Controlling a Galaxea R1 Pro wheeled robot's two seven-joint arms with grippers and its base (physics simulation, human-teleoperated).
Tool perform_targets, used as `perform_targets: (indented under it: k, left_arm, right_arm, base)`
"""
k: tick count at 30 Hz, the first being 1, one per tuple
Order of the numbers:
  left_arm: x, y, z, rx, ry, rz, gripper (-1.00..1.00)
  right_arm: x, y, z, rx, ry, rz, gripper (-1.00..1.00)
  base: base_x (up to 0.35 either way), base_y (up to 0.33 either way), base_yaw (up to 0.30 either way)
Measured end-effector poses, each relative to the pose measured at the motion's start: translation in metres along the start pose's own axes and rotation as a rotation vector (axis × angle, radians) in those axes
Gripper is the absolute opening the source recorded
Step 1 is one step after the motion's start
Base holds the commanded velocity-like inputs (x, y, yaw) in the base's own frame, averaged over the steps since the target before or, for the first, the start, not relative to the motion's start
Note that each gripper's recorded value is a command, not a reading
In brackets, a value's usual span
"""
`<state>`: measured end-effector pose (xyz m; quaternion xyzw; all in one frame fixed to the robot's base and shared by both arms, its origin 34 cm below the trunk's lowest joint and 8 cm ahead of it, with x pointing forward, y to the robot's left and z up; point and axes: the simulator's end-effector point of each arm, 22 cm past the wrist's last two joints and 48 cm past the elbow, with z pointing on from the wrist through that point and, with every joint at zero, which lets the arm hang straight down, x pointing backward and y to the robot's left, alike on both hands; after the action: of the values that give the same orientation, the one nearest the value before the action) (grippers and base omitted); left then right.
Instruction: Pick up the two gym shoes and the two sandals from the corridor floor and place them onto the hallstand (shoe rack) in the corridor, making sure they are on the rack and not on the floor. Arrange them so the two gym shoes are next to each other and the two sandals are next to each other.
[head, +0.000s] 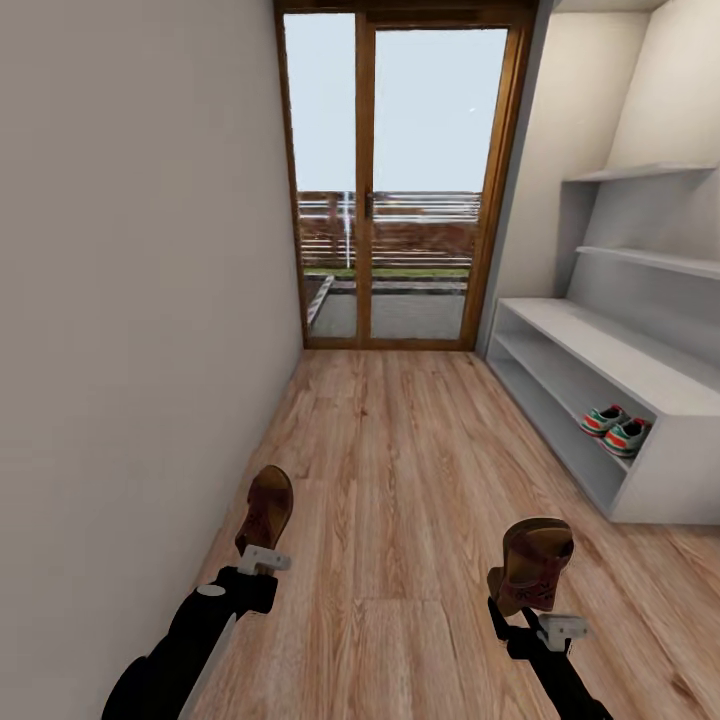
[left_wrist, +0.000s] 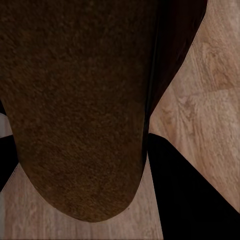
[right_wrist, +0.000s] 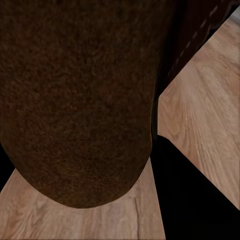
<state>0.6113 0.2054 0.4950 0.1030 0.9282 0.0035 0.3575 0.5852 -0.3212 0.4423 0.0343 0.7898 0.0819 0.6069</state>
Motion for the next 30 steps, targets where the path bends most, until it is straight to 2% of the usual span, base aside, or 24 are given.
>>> perform_targets:
  k: [30]
  left_arm:
    - [0.0, 0.0, 0.0, 0.0, 0.0, 0.0, -1.0]
  right_arm:
    - [0.0, 0.0, 0.0, 0.0, 0.0, 0.0, -1.0]
  base:
    - [0.336, 0.0, 0.0]
